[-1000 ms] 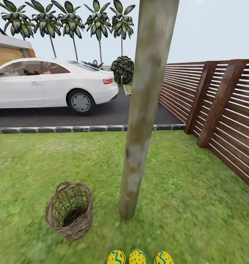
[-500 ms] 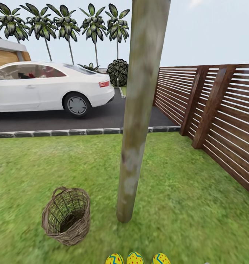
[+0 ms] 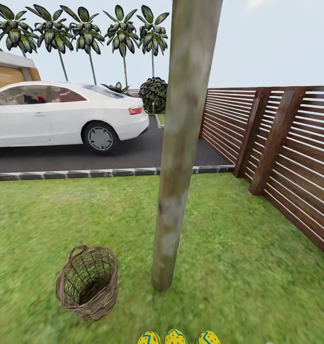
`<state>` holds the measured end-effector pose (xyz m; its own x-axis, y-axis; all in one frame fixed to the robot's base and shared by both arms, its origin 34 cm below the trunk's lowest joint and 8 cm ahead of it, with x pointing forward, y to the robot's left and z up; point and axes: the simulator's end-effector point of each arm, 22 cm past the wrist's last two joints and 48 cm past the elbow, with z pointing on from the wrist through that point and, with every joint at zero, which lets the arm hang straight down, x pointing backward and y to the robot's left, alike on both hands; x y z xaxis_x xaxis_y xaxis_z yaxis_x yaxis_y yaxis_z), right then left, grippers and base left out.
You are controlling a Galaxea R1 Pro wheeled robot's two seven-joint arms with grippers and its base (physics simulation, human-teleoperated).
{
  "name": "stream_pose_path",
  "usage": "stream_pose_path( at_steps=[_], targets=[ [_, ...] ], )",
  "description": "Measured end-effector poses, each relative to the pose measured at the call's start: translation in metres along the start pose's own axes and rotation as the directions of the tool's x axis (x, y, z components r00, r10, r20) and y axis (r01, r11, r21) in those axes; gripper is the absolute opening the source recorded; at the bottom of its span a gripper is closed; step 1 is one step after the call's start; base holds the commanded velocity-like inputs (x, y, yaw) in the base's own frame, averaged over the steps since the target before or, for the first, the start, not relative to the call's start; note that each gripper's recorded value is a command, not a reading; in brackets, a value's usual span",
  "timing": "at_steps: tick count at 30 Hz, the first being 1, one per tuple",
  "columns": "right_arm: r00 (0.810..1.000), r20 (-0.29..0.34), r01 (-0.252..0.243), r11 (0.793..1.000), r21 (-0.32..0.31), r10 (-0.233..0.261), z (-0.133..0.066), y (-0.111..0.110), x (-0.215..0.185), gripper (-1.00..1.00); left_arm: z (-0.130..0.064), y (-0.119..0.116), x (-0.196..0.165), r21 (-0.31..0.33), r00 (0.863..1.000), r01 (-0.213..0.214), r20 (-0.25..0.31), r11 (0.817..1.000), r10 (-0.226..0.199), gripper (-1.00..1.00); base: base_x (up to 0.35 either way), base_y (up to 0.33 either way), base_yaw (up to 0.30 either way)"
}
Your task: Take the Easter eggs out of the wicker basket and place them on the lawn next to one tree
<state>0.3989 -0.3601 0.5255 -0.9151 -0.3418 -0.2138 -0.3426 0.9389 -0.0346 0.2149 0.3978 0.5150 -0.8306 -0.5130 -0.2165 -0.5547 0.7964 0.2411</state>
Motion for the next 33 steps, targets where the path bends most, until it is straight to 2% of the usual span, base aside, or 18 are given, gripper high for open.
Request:
stream_pose_path(
  at_steps=[7, 18, 24, 33],
  targets=[
    [1.000, 0.001, -0.002, 1.000, -0.001, 0.002, -0.010, 0.001, -0.002, 1.00, -0.010, 0.002, -0.001, 0.002, 1.000, 0.000, -0.002, 1.000, 0.000, 1.00, 0.000, 0.000, 0.000],
    [1.000, -0.018, -0.008, 1.000, -0.013, 0.008, -0.009, 0.008, 0.006, 1.00, -0.009, 0.006, -0.001, -0.006, 1.000, 0.005, -0.004, 1.000, -0.005, 1.00, 0.000, 0.000, 0.000],
    [1.000, -0.012, -0.006, 0.999, -0.033, 0.006, -0.007, 0.022, 0.002, 1.00, -0.007, 0.033, 0.018, -0.063, 0.999, -0.007, -0.043, 0.998, 0.004, 1.00, 0.000, 0.000, 0.000],
    [1.000, -0.011, -0.006, 0.999, -0.038, 0.006, -0.006, 0.026, 0.001, 1.00, -0.006, 0.050, 0.031, -0.099, 0.997, -0.018, -0.070, 0.995, 0.011, 1.00, 0.000, 0.000, 0.000]
  ],
)
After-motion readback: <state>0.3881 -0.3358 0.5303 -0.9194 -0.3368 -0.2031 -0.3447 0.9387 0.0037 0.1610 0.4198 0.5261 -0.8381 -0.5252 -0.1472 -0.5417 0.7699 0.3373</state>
